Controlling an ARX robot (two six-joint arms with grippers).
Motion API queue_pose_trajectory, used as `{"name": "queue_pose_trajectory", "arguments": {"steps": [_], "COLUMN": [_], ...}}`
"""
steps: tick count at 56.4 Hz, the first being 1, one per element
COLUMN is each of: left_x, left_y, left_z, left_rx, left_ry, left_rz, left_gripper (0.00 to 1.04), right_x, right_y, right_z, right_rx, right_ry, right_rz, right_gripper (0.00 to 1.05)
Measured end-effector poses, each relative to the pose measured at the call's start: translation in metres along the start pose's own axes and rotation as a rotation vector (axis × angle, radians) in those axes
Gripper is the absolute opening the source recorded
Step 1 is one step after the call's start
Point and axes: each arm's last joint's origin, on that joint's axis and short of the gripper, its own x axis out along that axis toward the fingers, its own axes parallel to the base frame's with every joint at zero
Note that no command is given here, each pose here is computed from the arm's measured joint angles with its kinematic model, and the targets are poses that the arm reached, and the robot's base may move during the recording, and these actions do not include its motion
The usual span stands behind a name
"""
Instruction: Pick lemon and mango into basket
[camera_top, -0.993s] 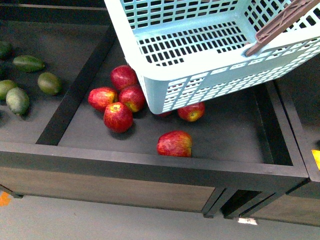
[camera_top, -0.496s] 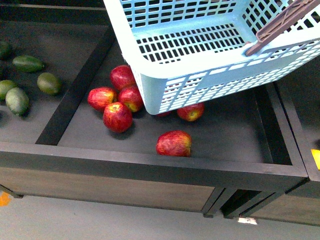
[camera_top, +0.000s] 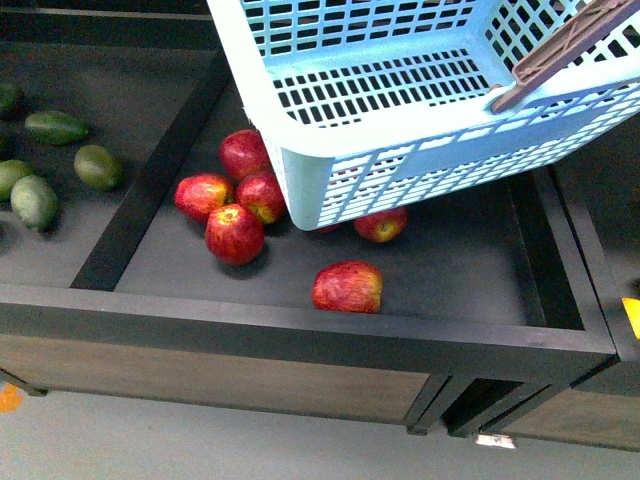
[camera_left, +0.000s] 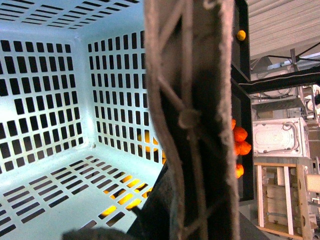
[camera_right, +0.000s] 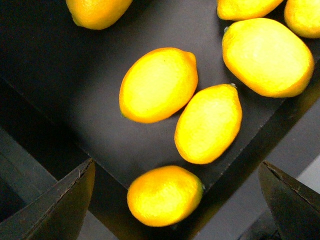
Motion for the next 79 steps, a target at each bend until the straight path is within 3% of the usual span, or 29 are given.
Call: {"name": "queue_pose_trajectory", "arguments": {"steps": [16, 54, 79], "left_x": [0.000, 0.000, 0.000], "left_y": [0.000, 0.000, 0.000], "left_z": [0.000, 0.000, 0.000], "left_rx": [0.000, 0.000, 0.000], "left_ry": [0.000, 0.000, 0.000], "left_rz": [0.000, 0.000, 0.000], "left_gripper": [0.05, 0.05, 0.05], "right_x": [0.041, 0.114, 0.143], "right_y": [0.022, 0.080, 0.086], "right_z": [0.008, 0.062, 0.076], "right_rx": [0.063, 0.066, 0.098], "right_ry": [0.017, -0.053, -0.076], "right_rz": [-0.026, -0.011, -0.048], "right_gripper": [0.96, 0.96, 0.96]}}
